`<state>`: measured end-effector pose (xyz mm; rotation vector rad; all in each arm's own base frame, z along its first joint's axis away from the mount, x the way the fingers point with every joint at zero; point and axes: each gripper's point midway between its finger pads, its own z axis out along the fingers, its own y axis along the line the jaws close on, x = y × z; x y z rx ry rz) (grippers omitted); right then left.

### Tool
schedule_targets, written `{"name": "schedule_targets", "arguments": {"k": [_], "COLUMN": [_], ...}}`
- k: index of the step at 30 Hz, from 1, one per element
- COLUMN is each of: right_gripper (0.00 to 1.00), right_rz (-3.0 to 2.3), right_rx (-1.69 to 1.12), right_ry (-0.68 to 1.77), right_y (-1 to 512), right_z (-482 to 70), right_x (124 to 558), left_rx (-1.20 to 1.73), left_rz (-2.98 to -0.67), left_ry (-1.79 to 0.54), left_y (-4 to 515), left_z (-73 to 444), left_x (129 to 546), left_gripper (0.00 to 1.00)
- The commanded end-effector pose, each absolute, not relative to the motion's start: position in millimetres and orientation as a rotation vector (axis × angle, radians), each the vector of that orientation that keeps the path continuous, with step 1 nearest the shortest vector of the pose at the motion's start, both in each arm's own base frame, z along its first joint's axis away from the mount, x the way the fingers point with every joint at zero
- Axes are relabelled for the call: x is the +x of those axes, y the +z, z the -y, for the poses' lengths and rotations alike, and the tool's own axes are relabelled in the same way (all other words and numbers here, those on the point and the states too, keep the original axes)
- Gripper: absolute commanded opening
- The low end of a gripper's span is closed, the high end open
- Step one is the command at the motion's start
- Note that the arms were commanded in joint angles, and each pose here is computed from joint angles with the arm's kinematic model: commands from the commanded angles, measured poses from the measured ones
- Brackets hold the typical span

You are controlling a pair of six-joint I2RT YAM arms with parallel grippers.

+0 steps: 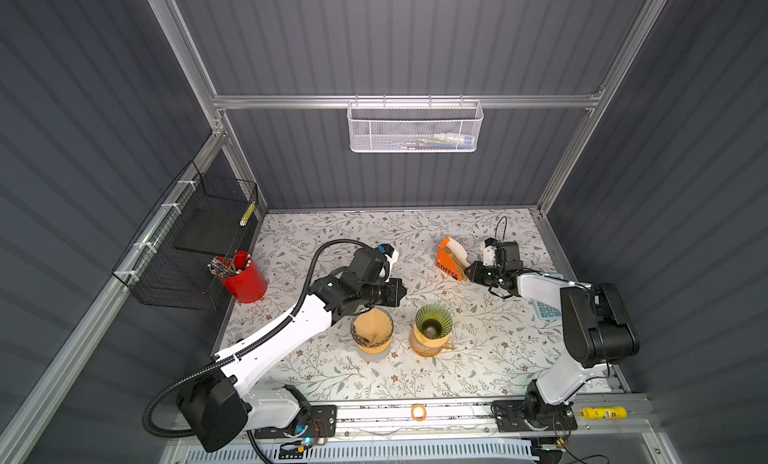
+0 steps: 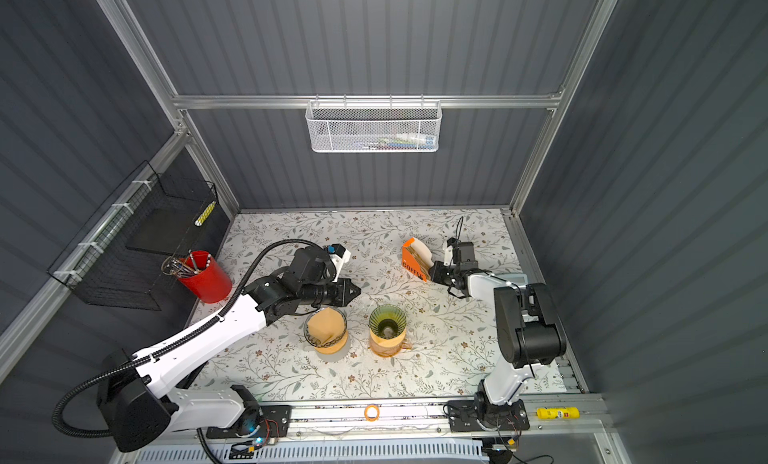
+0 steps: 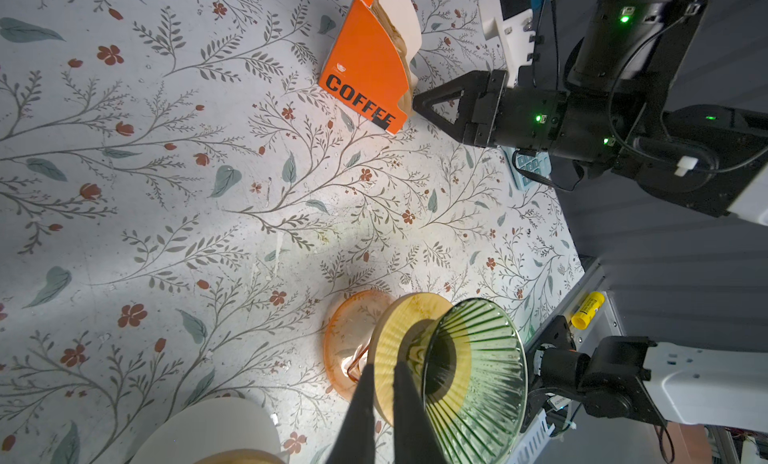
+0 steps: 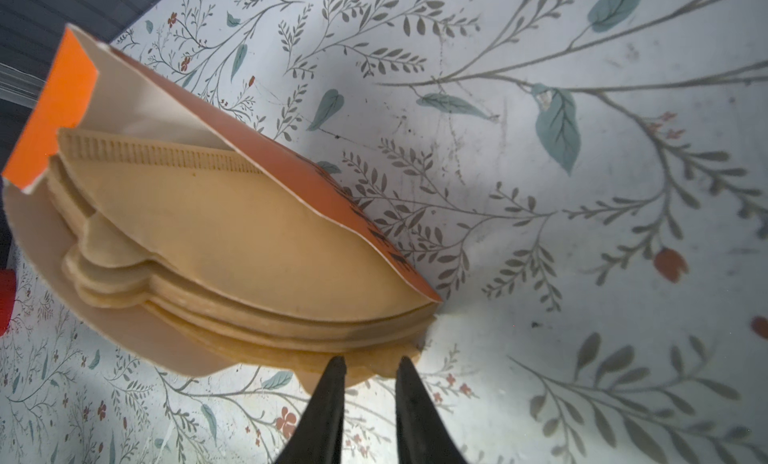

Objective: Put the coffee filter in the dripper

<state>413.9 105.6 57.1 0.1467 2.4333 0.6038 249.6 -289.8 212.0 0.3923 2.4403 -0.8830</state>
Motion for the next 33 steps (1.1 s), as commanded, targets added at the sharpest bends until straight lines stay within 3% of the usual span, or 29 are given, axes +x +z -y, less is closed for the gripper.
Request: {"name": "schedule_targets", "arguments": {"k": [1, 33], "right_gripper": [0.25, 0.21], "right_rz": [-2.446, -2.462], "right_rx": [0.177, 0.184], "right_ry": [0.609, 0.572], "right_y": [56.6, 57.7], "right_z": [-104.3, -101.8], "right_x": [416.7, 408.2], "left_rx": [0.392, 0.366], "left_rz": [-2.431, -2.426], "left_ry": [-0.910, -0.934], "left_y": [218.0, 219.2], "left_z": [292.5, 287.7], "left_x": [252.2, 250.5], "left_gripper": [0.12, 0.12]}}
